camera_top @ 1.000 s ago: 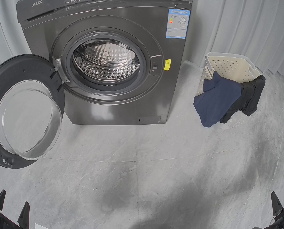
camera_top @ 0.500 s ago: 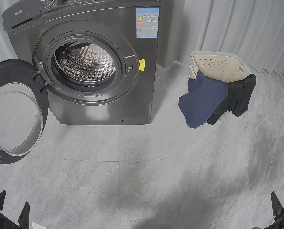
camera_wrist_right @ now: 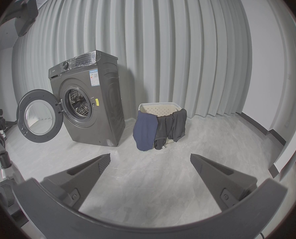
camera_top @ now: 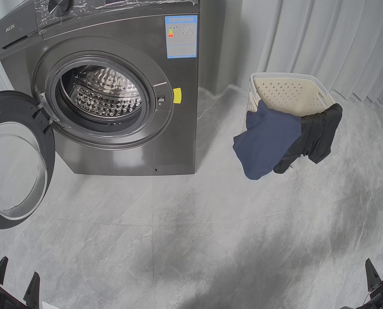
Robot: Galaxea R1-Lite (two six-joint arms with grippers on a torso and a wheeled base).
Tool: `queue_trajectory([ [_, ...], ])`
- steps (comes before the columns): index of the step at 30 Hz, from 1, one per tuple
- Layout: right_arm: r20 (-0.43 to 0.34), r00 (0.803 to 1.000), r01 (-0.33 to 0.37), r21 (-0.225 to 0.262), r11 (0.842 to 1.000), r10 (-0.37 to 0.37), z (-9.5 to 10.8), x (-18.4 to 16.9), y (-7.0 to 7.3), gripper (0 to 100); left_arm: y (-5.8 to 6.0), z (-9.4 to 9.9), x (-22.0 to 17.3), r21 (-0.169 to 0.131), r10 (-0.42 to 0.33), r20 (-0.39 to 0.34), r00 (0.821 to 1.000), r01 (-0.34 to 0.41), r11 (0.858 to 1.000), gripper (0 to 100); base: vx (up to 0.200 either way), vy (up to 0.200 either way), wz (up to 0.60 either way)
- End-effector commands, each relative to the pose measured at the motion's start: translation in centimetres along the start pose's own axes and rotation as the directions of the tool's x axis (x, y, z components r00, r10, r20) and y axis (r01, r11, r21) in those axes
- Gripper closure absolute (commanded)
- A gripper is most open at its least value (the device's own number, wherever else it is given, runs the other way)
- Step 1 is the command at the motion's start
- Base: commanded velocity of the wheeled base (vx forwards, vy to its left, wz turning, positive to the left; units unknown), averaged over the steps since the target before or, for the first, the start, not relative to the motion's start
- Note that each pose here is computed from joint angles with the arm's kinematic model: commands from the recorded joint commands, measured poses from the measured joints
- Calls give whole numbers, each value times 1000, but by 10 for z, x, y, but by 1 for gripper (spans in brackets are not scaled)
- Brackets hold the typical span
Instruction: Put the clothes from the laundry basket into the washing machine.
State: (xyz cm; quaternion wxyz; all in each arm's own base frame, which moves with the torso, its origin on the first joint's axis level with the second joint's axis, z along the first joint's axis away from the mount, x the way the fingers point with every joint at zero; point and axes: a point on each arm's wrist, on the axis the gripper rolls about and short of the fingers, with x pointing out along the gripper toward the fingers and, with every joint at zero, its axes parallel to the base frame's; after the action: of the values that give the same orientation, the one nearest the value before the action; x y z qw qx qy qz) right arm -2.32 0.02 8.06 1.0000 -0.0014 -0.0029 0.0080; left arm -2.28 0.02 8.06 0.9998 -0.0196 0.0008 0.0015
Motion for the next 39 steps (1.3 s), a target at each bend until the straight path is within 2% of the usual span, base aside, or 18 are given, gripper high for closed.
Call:
queue_trajectory([
  [1, -6, 1000, 1, 0, 1000, -1, -5, 0, 0, 0, 0, -4, 0, -1, 0, -3, 1000, 0, 1000, 0, 0, 0, 0],
  [5, -6, 1000, 1, 0, 1000, -1, -5, 0, 0, 0, 0, -4, 0, 1, 0, -3, 1000, 0, 1000, 0, 0, 0, 0],
  [23, -6, 1000, 1, 0, 1000, -1, -5, 0, 0, 0, 0, -4, 0, -1, 2, -3, 1000, -2, 1000, 0, 0, -200, 0],
  [35, -6, 1000, -1, 0, 1000, 1, -5, 0, 0, 0, 0, -4, 0, -2, 0, -3, 1000, 0, 1000, 0, 0, 0, 0],
  [39, -6, 1000, 1, 0, 1000, -1, -5, 0, 0, 0, 0, -4, 0, -2, 0, -3, 1000, 0, 1000, 0, 200, 0, 0],
])
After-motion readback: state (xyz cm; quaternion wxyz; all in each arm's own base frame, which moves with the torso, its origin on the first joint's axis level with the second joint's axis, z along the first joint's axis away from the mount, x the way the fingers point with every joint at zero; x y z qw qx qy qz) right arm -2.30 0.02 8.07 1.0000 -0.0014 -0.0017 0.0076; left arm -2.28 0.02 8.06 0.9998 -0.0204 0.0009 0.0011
